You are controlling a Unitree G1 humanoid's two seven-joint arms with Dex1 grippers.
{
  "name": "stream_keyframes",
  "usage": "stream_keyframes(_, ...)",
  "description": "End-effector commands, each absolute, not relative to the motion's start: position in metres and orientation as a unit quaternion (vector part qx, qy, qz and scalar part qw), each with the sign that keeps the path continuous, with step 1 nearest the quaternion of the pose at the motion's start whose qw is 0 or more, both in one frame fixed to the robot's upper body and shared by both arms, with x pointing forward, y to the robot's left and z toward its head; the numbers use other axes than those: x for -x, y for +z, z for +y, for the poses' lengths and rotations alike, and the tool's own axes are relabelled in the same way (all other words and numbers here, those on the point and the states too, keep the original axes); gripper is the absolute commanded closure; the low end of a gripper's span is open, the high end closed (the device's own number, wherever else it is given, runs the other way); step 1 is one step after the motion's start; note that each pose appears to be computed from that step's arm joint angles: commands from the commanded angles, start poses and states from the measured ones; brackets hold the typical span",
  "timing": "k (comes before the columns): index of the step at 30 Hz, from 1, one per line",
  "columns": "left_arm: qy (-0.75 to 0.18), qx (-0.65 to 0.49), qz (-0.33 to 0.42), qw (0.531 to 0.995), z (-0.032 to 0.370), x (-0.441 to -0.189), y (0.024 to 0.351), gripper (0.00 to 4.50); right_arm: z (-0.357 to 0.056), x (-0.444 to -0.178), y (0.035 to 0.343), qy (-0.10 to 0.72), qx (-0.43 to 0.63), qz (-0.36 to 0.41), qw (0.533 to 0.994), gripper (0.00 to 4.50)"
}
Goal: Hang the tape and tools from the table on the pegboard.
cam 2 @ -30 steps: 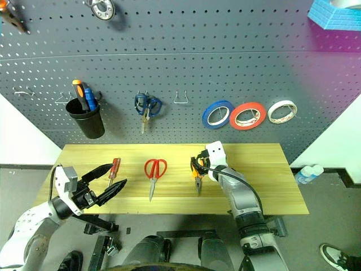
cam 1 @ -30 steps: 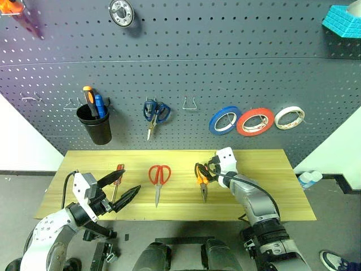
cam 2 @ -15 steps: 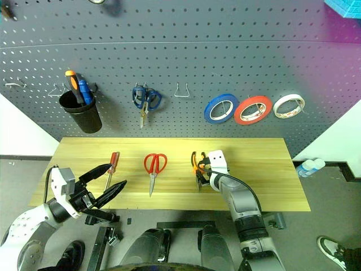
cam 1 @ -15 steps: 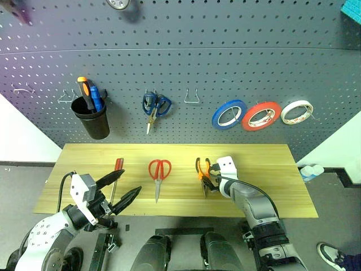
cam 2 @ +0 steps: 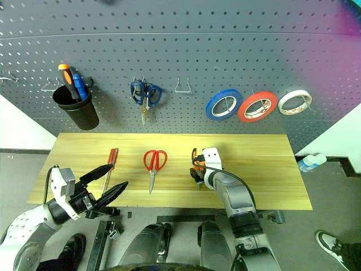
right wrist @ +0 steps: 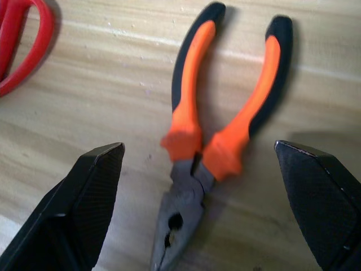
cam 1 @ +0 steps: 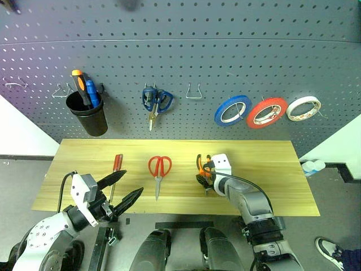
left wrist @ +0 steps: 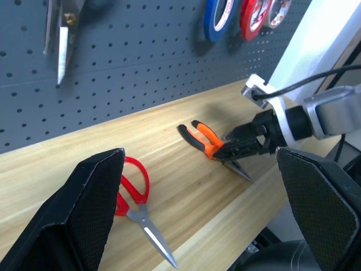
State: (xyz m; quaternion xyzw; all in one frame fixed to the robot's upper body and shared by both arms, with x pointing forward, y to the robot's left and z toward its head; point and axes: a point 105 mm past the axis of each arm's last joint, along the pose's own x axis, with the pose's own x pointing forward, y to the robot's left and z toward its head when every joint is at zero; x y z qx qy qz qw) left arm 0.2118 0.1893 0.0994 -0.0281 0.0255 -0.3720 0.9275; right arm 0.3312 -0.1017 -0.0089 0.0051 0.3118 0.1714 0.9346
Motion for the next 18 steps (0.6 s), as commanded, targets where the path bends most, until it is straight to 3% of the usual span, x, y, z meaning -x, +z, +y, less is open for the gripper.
stream_keyframes(1, -0.372, 0.023, 0.009, 0.928, 0.188, -0.212, 0.109, 0.00, -0.091, -0.341, 0.007, 0.176, -0.012, 0.294, 0.939, 0.03)
stream_keyframes(18, -0.372, 0.022, 0.010, 0.928, 0.188, -0.211, 0.107, 0.00, -0.094, -0.351, 0.001, 0.093, 0.039, 0.334, 0.937, 0.03)
